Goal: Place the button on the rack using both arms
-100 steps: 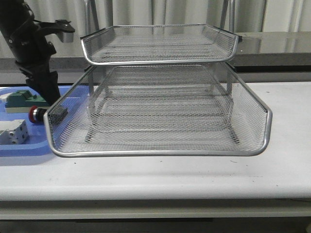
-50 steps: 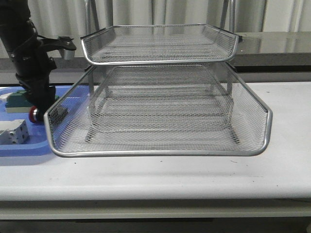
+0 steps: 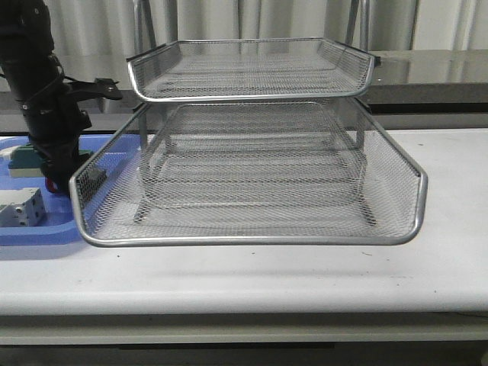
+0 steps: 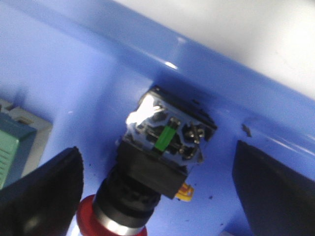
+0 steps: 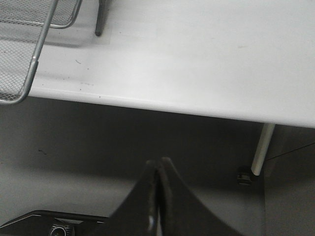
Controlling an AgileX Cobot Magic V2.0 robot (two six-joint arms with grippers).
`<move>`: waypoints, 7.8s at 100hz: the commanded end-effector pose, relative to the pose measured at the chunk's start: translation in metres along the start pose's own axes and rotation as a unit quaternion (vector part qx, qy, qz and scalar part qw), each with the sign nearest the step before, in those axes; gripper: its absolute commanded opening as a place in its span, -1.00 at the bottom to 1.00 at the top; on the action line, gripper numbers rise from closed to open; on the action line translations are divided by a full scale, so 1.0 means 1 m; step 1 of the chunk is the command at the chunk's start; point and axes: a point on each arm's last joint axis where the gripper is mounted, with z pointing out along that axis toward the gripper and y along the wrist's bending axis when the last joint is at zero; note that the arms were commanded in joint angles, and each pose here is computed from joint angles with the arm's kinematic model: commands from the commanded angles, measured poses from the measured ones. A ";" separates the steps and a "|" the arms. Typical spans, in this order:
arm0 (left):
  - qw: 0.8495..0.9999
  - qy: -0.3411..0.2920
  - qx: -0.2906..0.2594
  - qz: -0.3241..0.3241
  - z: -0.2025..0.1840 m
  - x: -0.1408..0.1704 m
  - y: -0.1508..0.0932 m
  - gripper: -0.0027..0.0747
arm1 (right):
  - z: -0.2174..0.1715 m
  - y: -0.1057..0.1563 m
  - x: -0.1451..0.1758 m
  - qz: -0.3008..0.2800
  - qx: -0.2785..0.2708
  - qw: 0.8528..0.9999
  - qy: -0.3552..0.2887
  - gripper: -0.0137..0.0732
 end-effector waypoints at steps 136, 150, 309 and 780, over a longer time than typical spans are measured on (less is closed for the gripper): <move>0.983 -0.115 -0.114 -0.086 -0.210 -0.015 -0.009 -0.98 | -0.006 -0.001 -0.010 -0.003 0.006 0.999 -0.038 -0.84; 0.981 -0.120 -0.115 -0.096 -0.231 -0.005 -0.027 -0.98 | -0.006 -0.001 -0.010 -0.003 0.006 0.999 -0.038 -0.84; 0.981 -0.172 0.054 0.078 -0.157 -0.104 -0.221 -0.98 | -0.006 -0.001 -0.010 -0.003 0.006 0.999 -0.038 -0.84; 0.697 -0.563 -0.302 -0.325 -0.233 0.210 -0.306 -0.98 | 0.012 0.021 -0.035 0.063 -0.104 0.990 -0.068 -0.84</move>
